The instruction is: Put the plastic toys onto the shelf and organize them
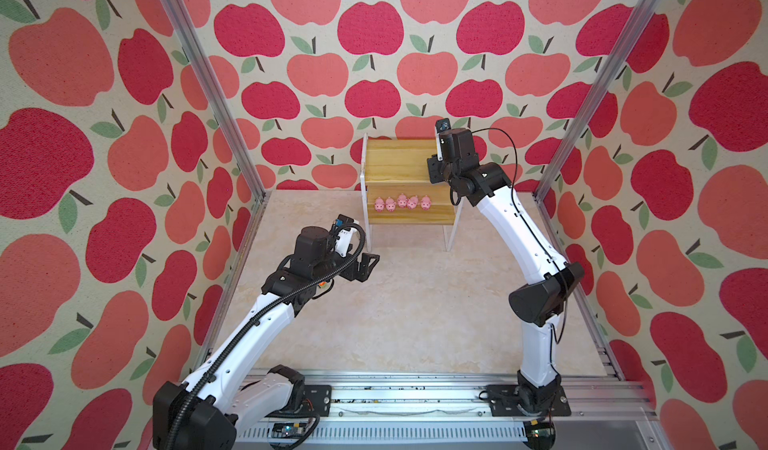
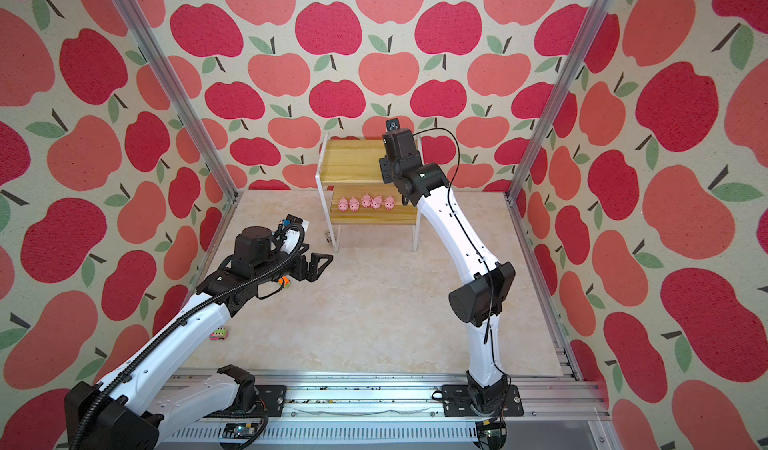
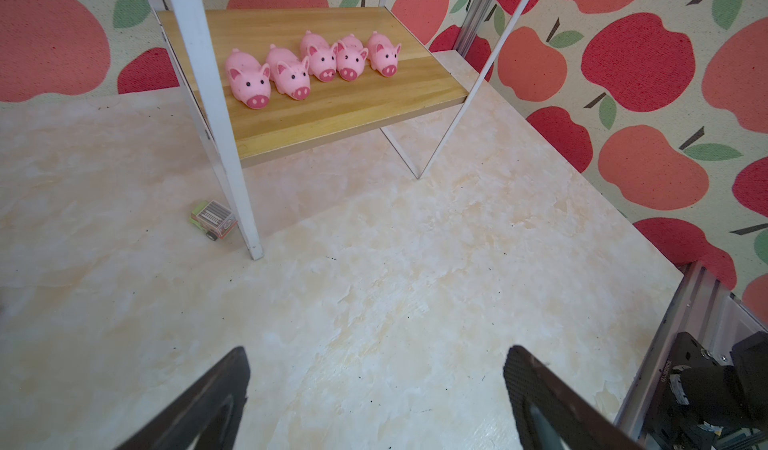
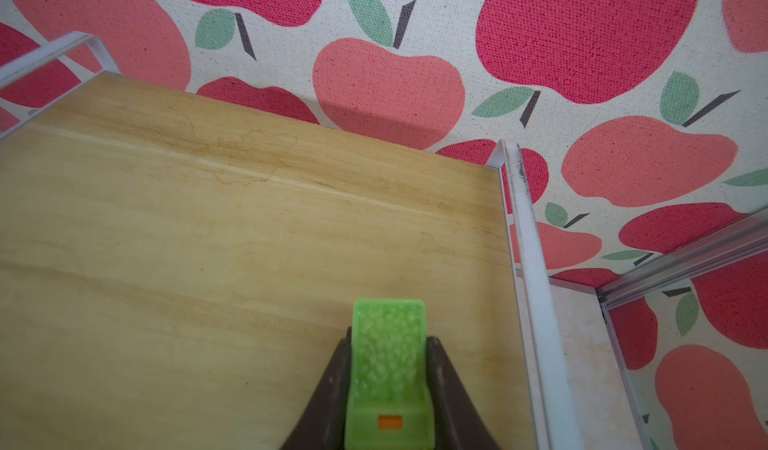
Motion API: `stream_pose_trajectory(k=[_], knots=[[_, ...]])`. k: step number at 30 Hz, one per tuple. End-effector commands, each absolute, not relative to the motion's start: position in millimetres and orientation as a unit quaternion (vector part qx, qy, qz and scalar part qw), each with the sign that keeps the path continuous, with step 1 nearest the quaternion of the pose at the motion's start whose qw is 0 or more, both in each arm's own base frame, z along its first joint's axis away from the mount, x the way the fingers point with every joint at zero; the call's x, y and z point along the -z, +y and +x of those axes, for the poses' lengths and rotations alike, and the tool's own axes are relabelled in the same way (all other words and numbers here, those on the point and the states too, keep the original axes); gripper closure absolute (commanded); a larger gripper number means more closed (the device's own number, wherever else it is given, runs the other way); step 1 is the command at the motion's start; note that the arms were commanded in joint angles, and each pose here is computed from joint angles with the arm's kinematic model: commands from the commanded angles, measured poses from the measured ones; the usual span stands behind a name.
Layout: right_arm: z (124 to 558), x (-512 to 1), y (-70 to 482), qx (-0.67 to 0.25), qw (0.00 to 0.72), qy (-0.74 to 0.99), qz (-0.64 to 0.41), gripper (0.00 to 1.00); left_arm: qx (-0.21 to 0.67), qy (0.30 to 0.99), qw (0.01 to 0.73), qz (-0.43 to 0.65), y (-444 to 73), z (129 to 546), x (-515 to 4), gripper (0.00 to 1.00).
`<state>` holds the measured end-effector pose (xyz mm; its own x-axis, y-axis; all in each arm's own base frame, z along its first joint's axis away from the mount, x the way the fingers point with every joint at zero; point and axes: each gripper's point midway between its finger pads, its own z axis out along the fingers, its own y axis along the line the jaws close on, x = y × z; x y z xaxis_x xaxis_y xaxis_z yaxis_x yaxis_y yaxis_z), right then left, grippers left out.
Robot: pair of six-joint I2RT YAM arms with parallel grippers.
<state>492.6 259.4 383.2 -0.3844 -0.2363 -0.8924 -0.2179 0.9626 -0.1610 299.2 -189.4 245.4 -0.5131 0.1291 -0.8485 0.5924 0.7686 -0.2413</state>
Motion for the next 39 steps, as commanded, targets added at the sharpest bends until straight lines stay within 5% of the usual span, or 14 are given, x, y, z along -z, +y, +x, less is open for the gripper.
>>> stream_pose_trajectory(k=[1,12,26,32,39], knots=[[496,-393,244,0.025,0.548,0.83,-0.103,0.76,0.258,0.829,0.442,0.225,-191,299,-250,0.02],[501,-391,230,0.04,0.551,0.83,-0.073,0.73,0.259,0.831,0.439,0.223,-191,299,-249,0.02],[480,-454,232,-0.007,0.608,0.789,-0.086,0.35,0.243,0.841,0.446,0.184,-169,313,-248,0.01],[426,-475,276,-0.035,0.649,0.737,-0.186,0.29,0.238,0.848,0.465,0.087,-121,337,-254,0.01],[312,-398,337,-0.133,0.628,0.694,-0.327,0.28,0.185,0.881,0.432,-0.046,-48,363,-226,0.01]])
